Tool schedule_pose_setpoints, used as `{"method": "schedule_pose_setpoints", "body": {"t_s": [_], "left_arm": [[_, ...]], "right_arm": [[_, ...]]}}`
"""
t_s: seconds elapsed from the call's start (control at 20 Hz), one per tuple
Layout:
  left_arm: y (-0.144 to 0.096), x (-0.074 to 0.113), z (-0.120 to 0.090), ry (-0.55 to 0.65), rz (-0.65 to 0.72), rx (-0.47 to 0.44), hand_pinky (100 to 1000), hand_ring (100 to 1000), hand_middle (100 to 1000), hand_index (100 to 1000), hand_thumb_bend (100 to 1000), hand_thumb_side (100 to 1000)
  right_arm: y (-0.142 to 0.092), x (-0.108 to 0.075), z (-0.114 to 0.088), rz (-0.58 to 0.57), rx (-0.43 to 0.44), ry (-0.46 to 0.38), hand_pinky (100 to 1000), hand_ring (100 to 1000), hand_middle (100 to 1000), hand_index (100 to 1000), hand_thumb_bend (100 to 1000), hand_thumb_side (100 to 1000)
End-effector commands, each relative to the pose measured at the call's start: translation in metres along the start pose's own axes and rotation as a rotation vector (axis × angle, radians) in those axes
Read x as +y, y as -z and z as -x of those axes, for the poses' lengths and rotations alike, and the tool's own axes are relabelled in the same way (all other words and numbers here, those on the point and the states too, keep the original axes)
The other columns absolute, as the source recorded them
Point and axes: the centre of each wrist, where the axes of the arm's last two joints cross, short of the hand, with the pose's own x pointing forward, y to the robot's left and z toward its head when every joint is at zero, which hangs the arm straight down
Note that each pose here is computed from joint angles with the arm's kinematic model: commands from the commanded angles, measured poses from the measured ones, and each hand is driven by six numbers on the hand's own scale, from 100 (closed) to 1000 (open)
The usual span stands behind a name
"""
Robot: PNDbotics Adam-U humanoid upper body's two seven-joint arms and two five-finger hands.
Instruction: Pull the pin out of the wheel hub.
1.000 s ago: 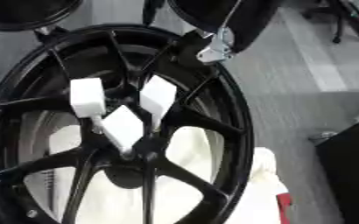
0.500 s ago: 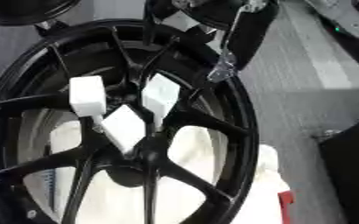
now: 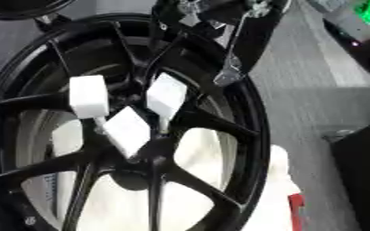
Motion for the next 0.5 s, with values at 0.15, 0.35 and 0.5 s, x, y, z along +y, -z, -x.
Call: {"method": "schedule_pose_setpoints", "body": {"t_s": [0.15,0.35,0.5], "left_arm": [[0.0021,0.0021,-0.0078,-0.003,-0.007,-0.030,778,780,684,845,100,899],[0.0021,0.0021,-0.0074,-0.004,-0.009,-0.028,778,780,683,844,100,899],[0.0021,0.0023,-0.0072,-0.006,-0.013,-0.027,778,779,683,843,100,897]], "right_arm": [[-0.0057,-0.0049,0.0002,-0.001,0.000,-0.013,901,881,828,870,370,304],[-0.0034,-0.0040,-0.0009,-0.003,-0.015,-0.001,899,879,826,870,362,312],[-0.0013,-0.0019,-0.0004,-0.008,-0.022,0.009,898,878,826,871,353,322]]}}
